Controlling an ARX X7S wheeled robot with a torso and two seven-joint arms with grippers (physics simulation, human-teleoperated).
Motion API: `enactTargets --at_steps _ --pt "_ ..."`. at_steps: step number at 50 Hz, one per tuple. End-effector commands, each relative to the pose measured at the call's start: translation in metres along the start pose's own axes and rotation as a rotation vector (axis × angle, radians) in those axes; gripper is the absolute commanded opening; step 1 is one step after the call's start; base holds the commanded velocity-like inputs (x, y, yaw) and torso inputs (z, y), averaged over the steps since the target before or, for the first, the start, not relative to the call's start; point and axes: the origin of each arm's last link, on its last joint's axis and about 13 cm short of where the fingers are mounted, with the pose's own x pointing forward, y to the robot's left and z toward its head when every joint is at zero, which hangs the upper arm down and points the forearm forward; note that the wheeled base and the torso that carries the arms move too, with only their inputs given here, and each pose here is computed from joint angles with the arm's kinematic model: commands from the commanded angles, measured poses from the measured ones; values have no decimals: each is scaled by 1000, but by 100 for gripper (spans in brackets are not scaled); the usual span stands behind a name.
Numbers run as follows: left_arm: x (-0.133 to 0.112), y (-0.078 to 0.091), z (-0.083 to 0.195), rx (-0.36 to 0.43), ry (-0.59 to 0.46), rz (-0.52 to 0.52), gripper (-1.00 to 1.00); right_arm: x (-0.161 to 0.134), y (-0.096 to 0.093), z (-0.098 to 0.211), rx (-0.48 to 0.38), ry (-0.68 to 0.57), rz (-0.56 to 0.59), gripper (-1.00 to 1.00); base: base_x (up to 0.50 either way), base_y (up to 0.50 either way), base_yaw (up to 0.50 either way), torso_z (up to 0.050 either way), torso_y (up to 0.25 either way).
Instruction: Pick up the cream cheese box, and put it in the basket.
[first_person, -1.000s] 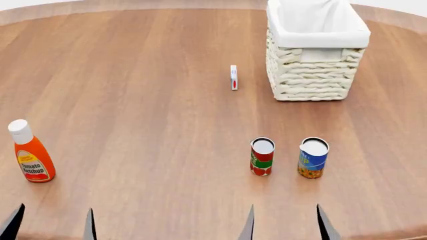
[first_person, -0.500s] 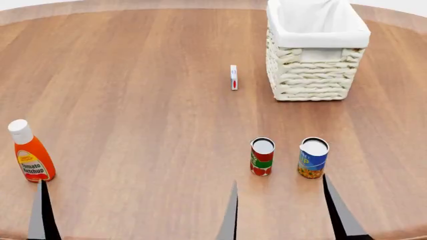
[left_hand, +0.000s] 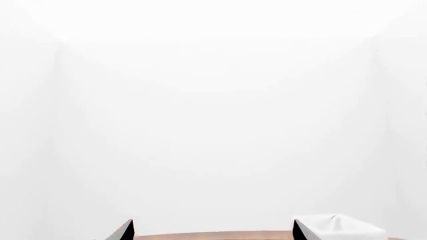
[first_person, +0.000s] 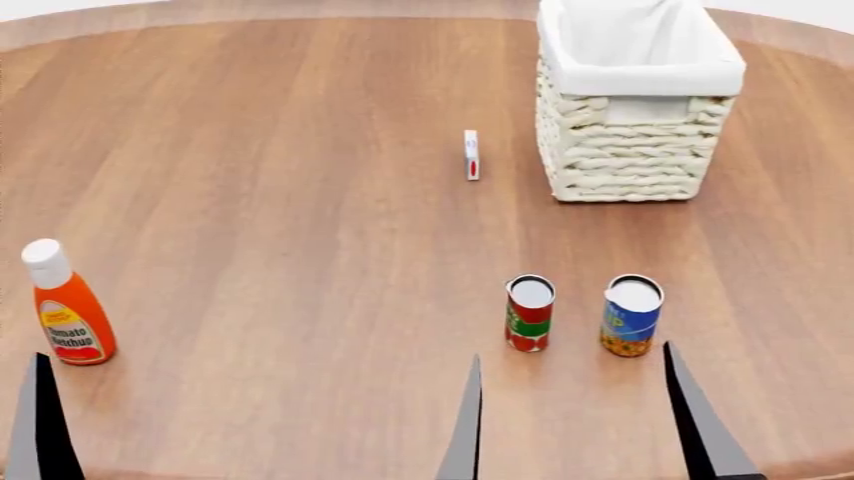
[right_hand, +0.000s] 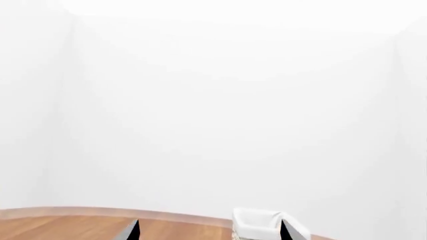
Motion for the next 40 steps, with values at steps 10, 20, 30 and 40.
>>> enactTargets --at_steps 10,20,30,40 --pt "-1 -1 2 14 -17 -14 100 1 -1 -2 -4 -1 -4 100 0 69 0 0 0" --pt "-1 -2 1 26 -20 -16 100 0 -1 -2 -8 1 -4 100 0 68 0 0 0" --pt "-1 -2 2 28 -21 -16 100 0 -1 -2 -9 1 -5 100 0 70 0 0 0" --pt "-1 -2 0 26 -19 -17 100 1 -1 -2 -10 4 -3 100 0 69 0 0 0"
